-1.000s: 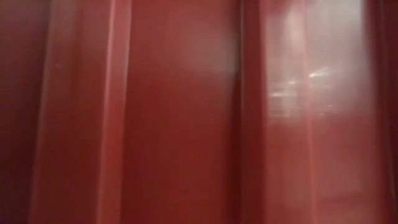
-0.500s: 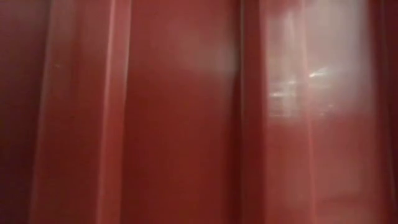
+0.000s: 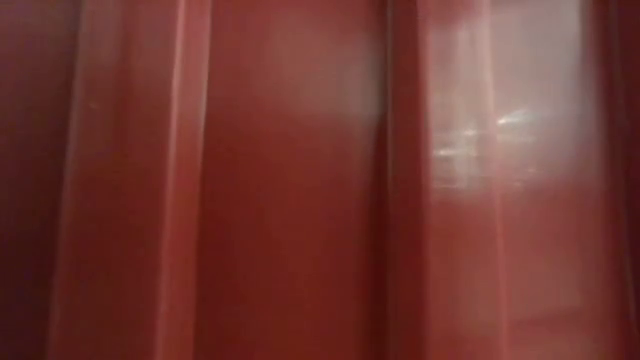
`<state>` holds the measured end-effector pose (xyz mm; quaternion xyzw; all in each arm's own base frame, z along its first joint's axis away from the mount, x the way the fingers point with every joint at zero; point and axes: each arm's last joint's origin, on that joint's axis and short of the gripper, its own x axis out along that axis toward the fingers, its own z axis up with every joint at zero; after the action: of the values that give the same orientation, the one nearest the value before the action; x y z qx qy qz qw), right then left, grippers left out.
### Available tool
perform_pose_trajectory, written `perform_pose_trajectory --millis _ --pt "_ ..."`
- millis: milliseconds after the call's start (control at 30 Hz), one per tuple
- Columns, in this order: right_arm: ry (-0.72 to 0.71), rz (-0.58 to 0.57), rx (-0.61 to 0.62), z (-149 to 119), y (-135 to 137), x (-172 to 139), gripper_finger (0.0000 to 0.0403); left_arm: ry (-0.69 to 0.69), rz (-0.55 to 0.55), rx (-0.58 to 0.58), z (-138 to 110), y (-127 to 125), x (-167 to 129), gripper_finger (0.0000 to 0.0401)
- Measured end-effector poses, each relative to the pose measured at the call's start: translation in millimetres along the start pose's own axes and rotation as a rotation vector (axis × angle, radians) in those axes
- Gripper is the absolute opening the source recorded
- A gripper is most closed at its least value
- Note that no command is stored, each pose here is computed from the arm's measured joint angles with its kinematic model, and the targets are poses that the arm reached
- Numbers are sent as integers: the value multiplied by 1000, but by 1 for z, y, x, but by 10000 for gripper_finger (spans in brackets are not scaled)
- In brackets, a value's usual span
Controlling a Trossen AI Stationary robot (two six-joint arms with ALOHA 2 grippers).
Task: Sort blocks
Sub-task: Assemble the bin divider into the red bin
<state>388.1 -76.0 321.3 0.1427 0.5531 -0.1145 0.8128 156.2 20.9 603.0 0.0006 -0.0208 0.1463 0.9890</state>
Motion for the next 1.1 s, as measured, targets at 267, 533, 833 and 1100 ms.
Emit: perform_pose_trajectory --millis 267,533,833,1100 --pt "238 -132 -34 -13 -13 1 0 69 32 38 -7 1 -1 0" --pt "268 -175 -55 -26 -15 -25 0 336 78 63 -33 3 -3 0" --pt "195 -168 12 -33 -16 -52 0 427 36 41 -40 4 -16 0" --pt "111 -83 -6 -49 1 -88 0 548 -35 21 -49 4 -29 0"
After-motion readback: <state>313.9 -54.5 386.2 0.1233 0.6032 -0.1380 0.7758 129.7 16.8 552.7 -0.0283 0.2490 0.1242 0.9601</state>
